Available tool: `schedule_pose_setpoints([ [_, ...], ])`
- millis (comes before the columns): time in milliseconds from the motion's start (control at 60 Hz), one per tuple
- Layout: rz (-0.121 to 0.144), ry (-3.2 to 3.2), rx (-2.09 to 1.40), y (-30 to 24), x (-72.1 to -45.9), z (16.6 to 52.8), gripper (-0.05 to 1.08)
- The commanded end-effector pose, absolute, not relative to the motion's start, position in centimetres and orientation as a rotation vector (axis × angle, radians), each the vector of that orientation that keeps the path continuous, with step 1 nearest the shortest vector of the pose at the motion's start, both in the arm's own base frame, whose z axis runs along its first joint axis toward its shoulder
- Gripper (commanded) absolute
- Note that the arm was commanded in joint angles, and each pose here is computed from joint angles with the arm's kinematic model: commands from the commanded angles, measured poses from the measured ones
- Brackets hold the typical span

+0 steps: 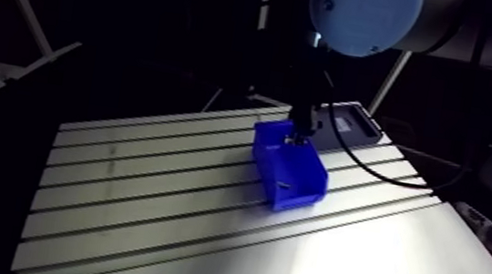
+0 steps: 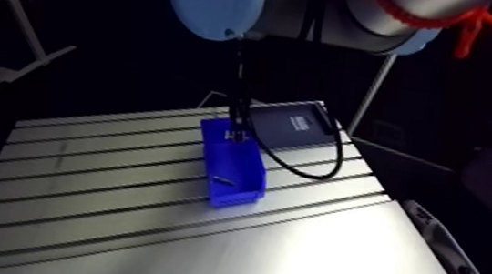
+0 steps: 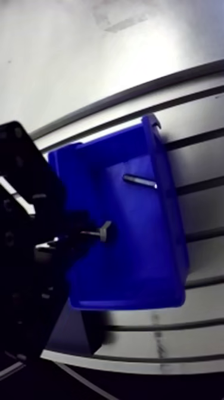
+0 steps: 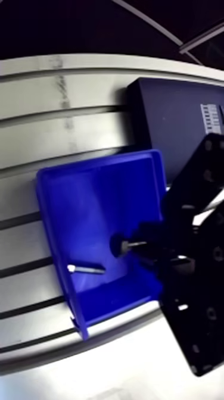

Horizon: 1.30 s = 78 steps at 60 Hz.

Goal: Pick up the M10 bolt from the tray and put it into the blue bin.

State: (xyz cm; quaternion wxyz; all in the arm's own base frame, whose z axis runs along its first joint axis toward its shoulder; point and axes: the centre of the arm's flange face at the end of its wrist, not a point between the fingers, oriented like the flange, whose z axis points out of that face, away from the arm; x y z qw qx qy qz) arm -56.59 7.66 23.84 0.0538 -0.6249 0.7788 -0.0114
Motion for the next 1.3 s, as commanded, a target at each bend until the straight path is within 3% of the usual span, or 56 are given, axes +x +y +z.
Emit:
schedule_pose_setpoints([
  [17,-0.028,2.371,-1.896,7.7,-56.8,23.1,1.06],
  [1300,-0.083,2.353,-1.877,7.6,-57.7,18.8,1.01],
])
